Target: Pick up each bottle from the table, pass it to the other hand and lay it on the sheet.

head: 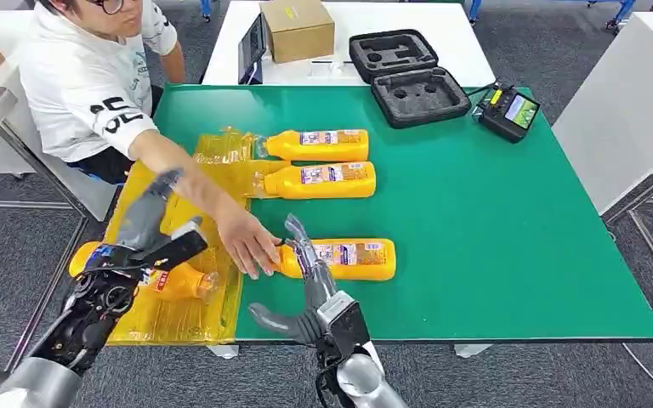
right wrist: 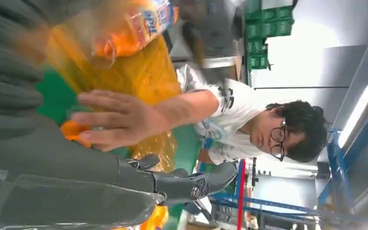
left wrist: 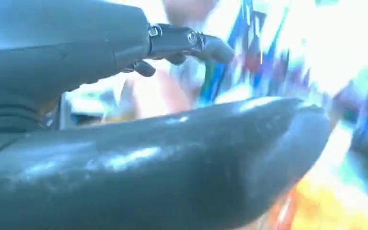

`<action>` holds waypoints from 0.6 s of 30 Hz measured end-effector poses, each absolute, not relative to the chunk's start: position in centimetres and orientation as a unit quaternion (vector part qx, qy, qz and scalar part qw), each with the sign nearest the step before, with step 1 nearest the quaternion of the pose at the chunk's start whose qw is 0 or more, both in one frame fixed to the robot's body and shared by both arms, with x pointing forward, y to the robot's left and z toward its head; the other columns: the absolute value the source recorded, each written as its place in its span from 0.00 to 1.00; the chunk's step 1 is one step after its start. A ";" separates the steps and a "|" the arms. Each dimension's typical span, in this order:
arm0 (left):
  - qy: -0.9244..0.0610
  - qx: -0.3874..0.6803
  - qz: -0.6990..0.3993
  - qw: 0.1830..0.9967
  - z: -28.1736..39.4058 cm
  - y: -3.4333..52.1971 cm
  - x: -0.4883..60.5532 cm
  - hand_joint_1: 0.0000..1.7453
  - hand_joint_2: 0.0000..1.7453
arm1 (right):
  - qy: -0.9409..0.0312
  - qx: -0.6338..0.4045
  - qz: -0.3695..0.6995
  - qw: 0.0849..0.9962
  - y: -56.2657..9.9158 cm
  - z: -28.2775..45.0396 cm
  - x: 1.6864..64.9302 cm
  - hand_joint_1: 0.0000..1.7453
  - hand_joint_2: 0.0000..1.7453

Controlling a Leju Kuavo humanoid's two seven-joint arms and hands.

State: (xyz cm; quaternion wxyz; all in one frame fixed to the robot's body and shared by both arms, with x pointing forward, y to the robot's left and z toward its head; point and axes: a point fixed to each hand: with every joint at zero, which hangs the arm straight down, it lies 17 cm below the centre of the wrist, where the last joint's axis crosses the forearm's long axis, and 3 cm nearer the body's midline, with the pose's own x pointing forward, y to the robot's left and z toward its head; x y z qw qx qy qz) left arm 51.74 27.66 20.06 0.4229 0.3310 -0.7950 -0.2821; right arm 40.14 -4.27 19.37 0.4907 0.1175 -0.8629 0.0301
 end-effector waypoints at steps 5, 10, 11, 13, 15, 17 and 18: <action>-0.847 0.355 -0.167 0.359 24.4 29.9 48.4 0.00 1.00 | -0.876 0.089 0.057 0.471 -4.1 20.2 39.9 0.00 1.00; -0.865 0.364 -0.101 0.330 25.4 31.6 44.1 0.00 1.00 | -0.884 0.060 0.089 0.455 -4.8 20.6 39.9 0.00 1.00; -0.866 0.365 -0.095 0.329 25.4 31.8 43.6 0.00 1.00 | -0.885 0.058 0.091 0.453 -5.0 20.7 39.9 0.00 1.00; -0.866 0.368 -0.086 0.327 25.6 32.1 43.0 0.00 1.00 | -0.886 0.055 0.093 0.451 -5.2 20.8 39.9 0.00 1.00; -0.867 0.371 -0.080 0.324 25.8 32.3 42.6 0.00 1.00 | -0.887 0.053 0.095 0.449 -5.4 20.9 39.9 0.00 1.00; -0.867 0.371 -0.076 0.322 26.1 32.4 42.4 0.00 1.00 | -0.887 0.052 0.096 0.448 -5.5 20.9 39.9 0.00 1.00; -0.868 0.372 -0.074 0.322 26.2 32.4 42.3 0.00 1.00 | -0.888 0.052 0.097 0.447 -5.5 20.9 39.9 0.00 1.00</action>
